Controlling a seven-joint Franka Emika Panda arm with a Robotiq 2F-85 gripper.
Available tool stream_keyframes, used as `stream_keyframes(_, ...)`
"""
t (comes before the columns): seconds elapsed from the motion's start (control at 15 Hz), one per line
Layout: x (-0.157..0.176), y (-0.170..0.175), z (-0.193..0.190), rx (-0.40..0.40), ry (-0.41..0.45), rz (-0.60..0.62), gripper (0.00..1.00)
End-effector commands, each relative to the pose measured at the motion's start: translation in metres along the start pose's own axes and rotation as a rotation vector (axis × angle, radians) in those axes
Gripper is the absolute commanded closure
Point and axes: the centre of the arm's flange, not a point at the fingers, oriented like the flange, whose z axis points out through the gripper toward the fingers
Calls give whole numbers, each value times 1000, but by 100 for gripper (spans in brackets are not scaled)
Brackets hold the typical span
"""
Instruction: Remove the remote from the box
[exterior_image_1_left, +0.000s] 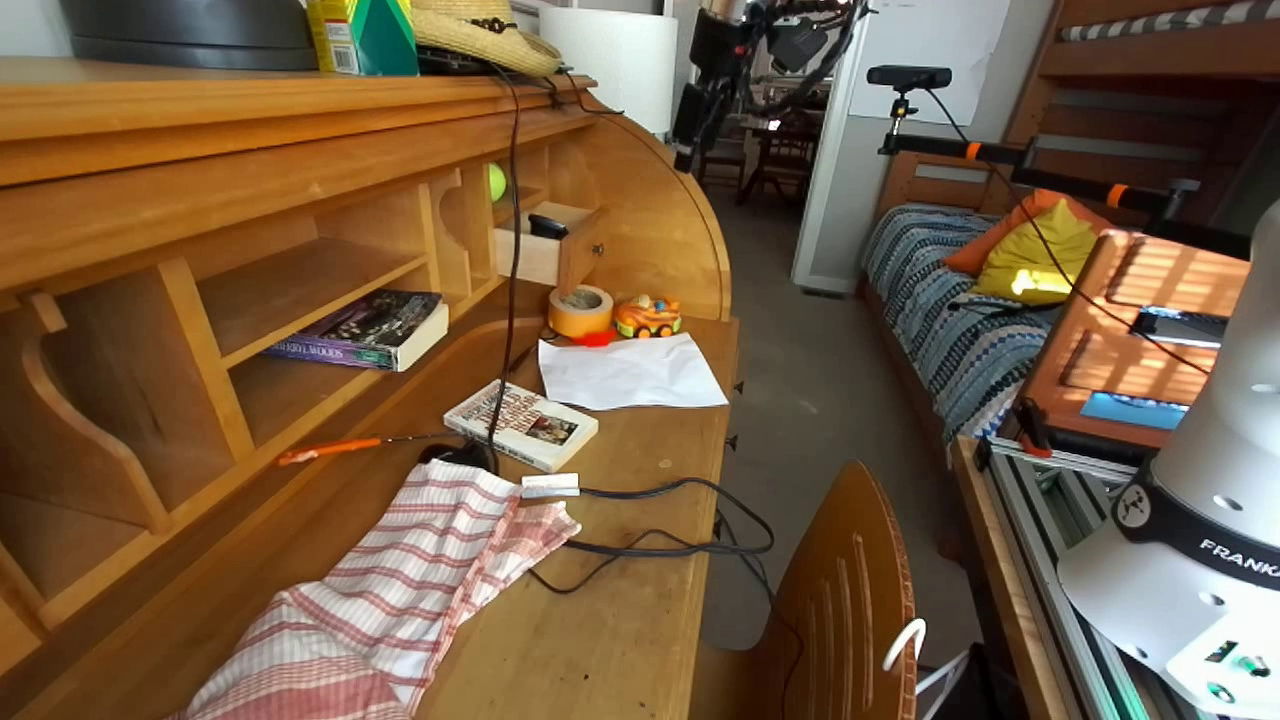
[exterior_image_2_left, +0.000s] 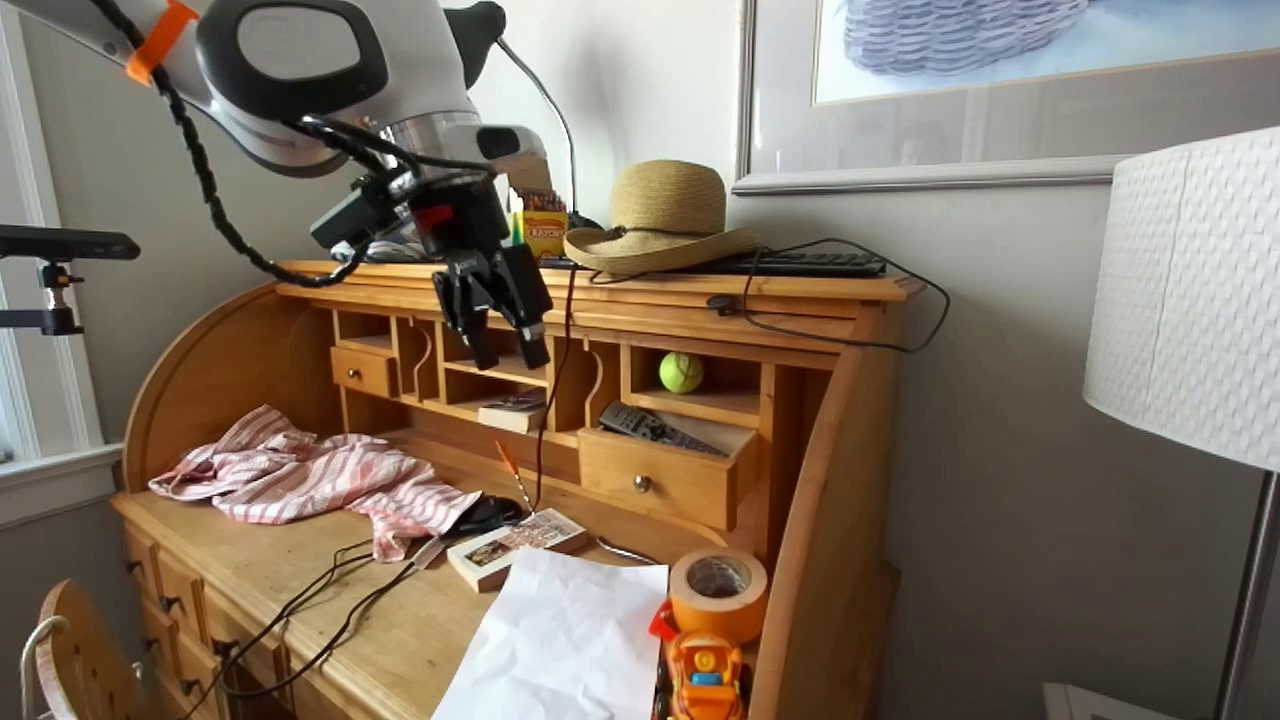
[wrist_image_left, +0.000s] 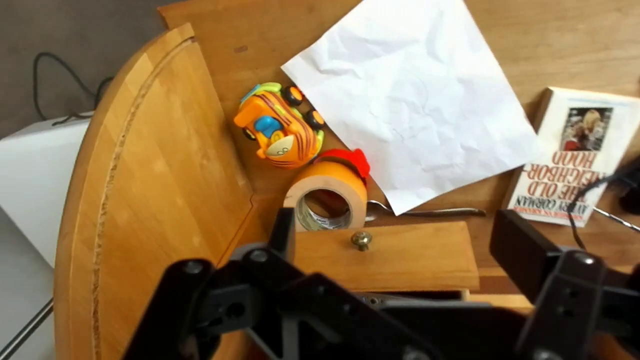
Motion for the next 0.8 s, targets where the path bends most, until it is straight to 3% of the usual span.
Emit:
stream_keyframes(0.0,-15,-9,41,-108,101,-130,0)
stream_keyframes(0.2,-17,-24,59,-104,181,-141,0)
stream_keyframes(0.33,-16,-24,70,-91,120,-102,0)
stream_keyframes(0.73,-12,-27,72,-76,139,-119,0)
